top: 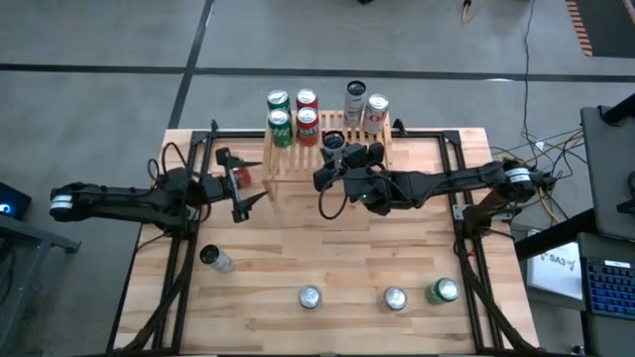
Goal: Place canned beverage on shelf
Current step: Put the white yellow soda can on the shelf
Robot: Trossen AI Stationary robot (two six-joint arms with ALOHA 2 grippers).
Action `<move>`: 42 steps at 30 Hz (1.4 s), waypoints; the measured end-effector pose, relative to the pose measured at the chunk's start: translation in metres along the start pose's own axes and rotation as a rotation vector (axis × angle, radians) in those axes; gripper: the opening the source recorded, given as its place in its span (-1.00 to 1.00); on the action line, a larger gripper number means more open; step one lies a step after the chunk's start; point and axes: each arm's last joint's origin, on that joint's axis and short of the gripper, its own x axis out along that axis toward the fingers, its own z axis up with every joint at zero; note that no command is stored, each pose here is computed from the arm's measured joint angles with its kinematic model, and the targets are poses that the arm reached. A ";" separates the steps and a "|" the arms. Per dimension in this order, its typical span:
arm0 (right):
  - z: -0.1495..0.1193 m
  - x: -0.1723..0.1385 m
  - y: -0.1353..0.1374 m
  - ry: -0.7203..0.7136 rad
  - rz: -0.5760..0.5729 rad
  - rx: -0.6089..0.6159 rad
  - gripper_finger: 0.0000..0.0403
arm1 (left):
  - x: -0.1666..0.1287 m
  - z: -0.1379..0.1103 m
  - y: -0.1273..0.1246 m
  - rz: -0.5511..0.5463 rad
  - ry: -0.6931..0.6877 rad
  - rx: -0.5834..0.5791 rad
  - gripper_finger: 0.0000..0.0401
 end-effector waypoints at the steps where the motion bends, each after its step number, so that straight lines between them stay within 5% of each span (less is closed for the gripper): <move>1: 0.001 0.000 0.001 -0.008 0.003 0.014 0.16 | 0.000 0.000 0.000 0.008 0.008 0.014 0.63; 28: -0.020 0.027 0.009 -0.069 -0.130 0.138 0.18 | -0.003 -0.005 0.002 0.102 0.111 0.073 0.63; 42: -0.031 0.033 0.011 -0.092 -0.227 0.083 0.20 | -0.003 -0.006 0.002 0.102 0.113 0.088 0.63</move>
